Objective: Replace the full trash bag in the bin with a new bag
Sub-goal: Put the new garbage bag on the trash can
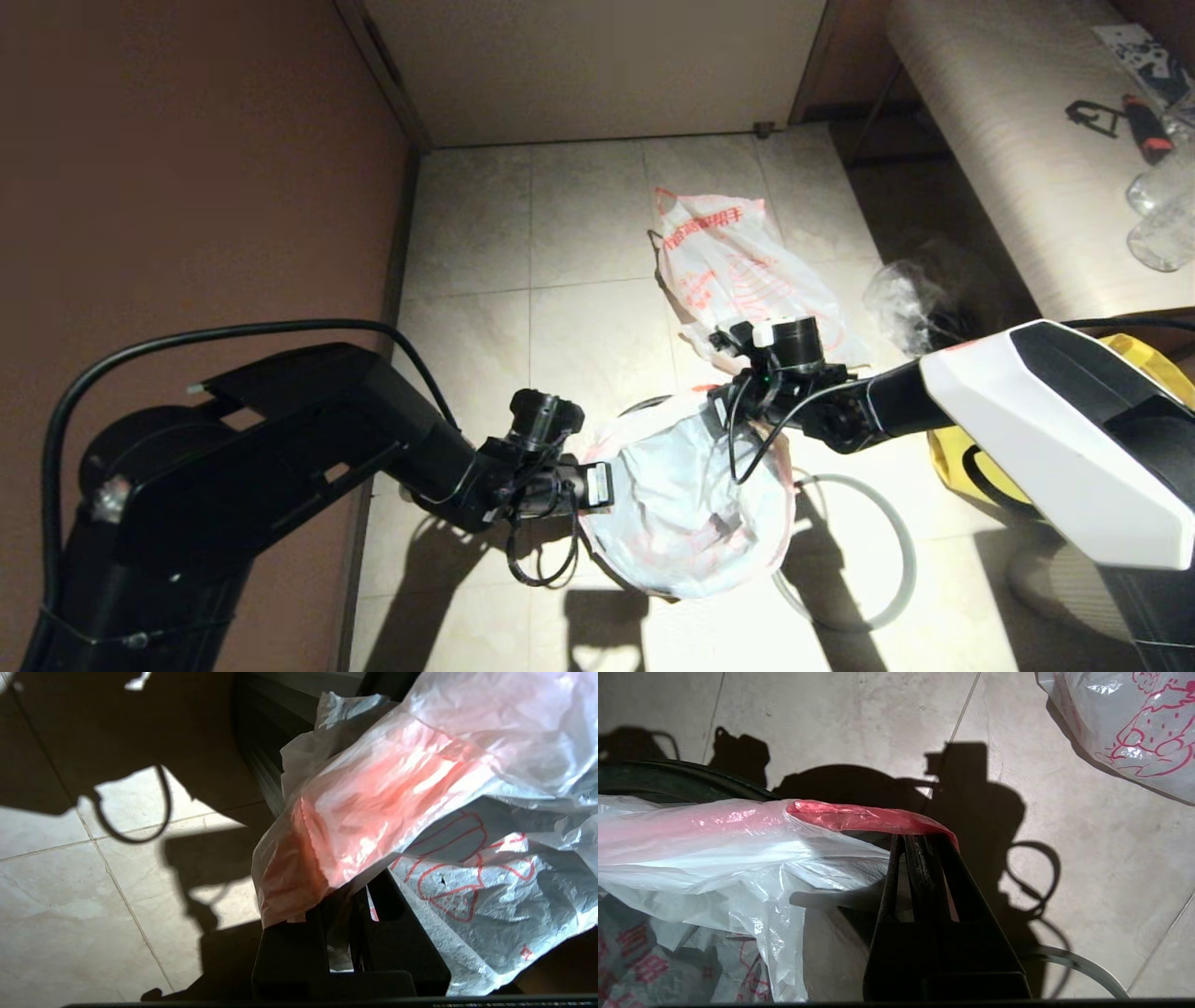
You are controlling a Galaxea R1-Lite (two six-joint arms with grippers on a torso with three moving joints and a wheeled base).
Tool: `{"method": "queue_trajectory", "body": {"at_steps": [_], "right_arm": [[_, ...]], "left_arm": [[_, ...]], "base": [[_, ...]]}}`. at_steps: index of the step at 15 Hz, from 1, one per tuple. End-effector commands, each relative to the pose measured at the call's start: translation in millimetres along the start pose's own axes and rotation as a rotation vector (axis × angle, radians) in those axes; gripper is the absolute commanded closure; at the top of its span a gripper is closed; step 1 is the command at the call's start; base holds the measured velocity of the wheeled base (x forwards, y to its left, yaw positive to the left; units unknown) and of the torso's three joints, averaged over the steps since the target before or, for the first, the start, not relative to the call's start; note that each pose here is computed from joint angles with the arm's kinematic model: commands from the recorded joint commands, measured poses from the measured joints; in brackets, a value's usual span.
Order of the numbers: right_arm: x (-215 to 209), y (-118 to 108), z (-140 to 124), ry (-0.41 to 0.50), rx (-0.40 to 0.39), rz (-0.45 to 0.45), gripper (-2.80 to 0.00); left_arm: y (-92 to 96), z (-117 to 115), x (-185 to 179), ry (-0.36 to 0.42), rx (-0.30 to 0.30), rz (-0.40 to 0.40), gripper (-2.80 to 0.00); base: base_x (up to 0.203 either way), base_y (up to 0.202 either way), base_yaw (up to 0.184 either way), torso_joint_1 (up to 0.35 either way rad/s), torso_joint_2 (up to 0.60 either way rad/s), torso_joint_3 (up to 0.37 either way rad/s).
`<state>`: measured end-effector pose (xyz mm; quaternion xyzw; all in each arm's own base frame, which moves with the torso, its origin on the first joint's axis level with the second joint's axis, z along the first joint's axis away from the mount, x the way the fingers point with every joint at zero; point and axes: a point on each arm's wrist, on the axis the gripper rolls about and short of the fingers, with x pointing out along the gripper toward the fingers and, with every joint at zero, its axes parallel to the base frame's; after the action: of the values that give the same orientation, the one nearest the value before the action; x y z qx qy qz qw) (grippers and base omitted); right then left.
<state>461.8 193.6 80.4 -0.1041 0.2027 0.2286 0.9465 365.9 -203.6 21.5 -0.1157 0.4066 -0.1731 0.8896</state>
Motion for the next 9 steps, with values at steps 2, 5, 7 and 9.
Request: {"method": "queue_trajectory", "body": {"at_steps": [2, 5, 7, 9], "right_arm": [[3, -2, 7, -0.025, -0.003, -0.011, 0.00], [-3, -2, 27, -0.068, 0.004, -0.013, 0.00], [-18, 5, 38, -0.081, 0.025, 0.001, 0.00], [-32, 18, 25, -0.014, 0.037, 0.036, 0.00]], "left_arm": [[-0.8, -1, -2, 0.004, -0.001, -0.007, 0.00], [-1.3, -6, -1, 0.020, 0.045, -0.012, 0.00], [-1.5, -5, 0, 0.019, 0.045, -0.012, 0.00], [-1.7, -5, -1, 0.018, 0.044, -0.013, 0.00]], "base": [[0.000, 0.000, 0.000, 0.000, 0.00, 0.000], [0.000, 0.000, 0.000, 0.000, 0.00, 0.000], [0.000, 0.000, 0.000, 0.000, 0.00, 0.000], [0.000, 0.000, 0.000, 0.000, 0.00, 0.000]]}}
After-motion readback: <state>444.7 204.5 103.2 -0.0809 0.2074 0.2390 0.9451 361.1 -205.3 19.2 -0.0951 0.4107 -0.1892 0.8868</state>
